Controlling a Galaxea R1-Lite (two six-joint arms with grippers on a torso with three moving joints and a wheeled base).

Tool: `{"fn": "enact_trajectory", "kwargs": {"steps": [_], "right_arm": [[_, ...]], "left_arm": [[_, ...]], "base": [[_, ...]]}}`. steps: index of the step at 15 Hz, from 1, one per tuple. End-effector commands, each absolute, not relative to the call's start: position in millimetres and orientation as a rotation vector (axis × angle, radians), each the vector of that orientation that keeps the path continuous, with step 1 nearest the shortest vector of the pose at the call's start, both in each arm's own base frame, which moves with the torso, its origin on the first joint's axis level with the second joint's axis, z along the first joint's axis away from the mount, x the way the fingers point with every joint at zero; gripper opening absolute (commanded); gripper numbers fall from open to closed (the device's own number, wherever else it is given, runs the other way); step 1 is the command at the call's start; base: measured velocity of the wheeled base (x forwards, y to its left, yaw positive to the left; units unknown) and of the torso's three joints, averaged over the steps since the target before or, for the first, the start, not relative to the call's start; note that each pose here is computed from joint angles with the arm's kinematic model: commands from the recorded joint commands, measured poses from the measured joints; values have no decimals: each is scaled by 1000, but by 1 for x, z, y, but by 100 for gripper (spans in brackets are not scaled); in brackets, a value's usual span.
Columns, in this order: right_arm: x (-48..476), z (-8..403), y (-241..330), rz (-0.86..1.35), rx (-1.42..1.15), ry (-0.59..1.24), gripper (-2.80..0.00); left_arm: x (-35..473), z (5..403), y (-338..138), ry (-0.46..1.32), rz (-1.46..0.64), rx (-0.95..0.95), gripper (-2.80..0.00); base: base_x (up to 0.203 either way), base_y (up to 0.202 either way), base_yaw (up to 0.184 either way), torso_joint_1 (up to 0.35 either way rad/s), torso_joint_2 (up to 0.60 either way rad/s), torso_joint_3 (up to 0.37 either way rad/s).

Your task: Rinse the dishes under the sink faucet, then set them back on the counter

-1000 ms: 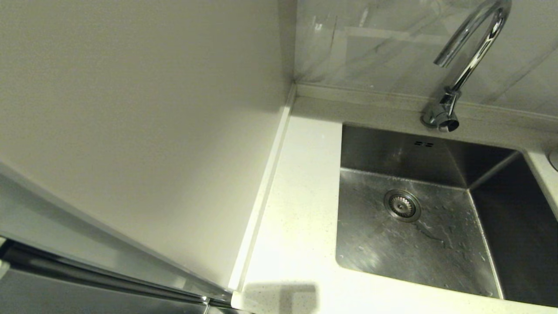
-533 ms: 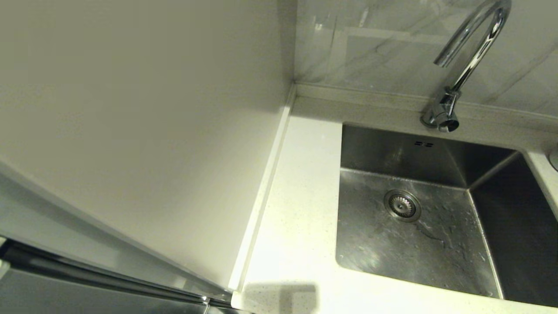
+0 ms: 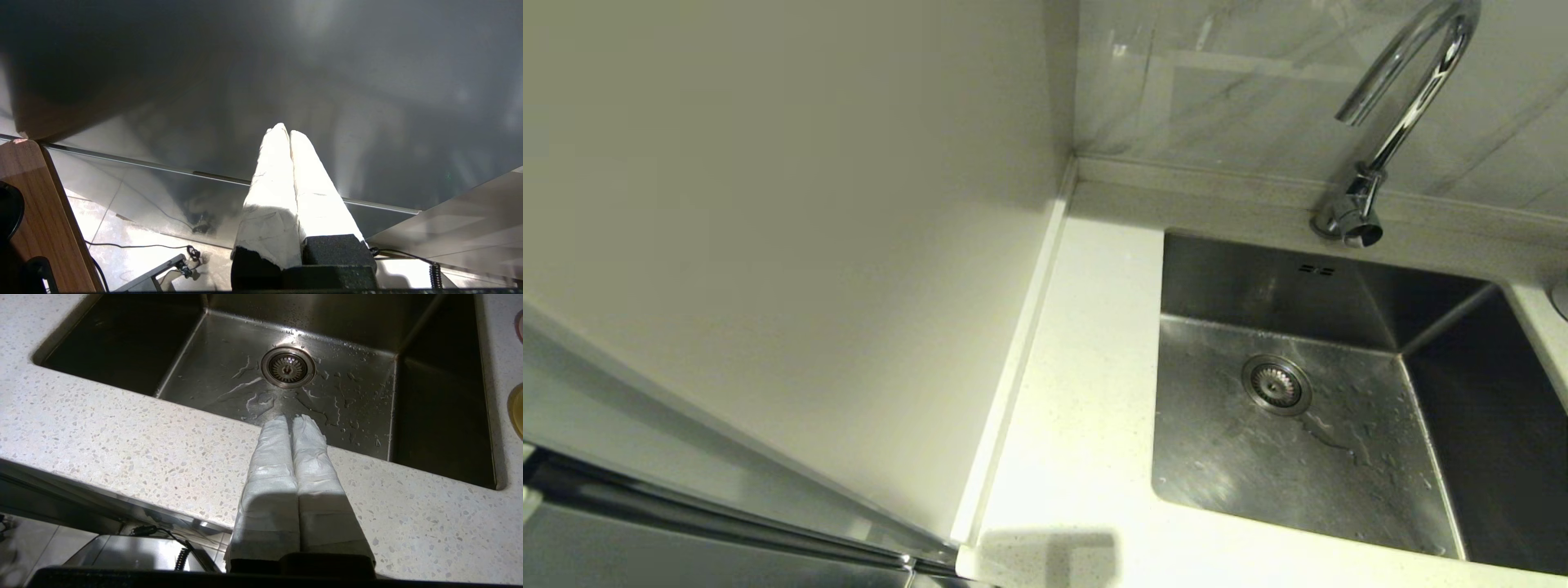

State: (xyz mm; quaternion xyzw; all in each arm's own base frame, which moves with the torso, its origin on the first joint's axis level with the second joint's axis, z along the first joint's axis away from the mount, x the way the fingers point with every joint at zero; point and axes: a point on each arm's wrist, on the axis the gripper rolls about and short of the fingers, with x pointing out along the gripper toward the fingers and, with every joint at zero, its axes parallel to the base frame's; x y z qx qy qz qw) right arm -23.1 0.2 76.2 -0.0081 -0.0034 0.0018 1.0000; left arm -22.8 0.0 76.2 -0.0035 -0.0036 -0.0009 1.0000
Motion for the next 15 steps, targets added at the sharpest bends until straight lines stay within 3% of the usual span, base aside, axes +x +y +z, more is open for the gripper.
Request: {"fn": "enact_trajectory", "kwargs": {"steps": [1, 15], "right_arm": [[-23, 76, 0, 5, -17, -5, -280], [-23, 76, 0, 5, -3, -5, -280]], "left_arm": [[-23, 75, 0, -5, -2, -8, -280], [-23, 75, 0, -5, -1, -8, -280]], "base": [[0, 0, 0, 0, 0, 0], [0, 0, 0, 0, 0, 0]]}}
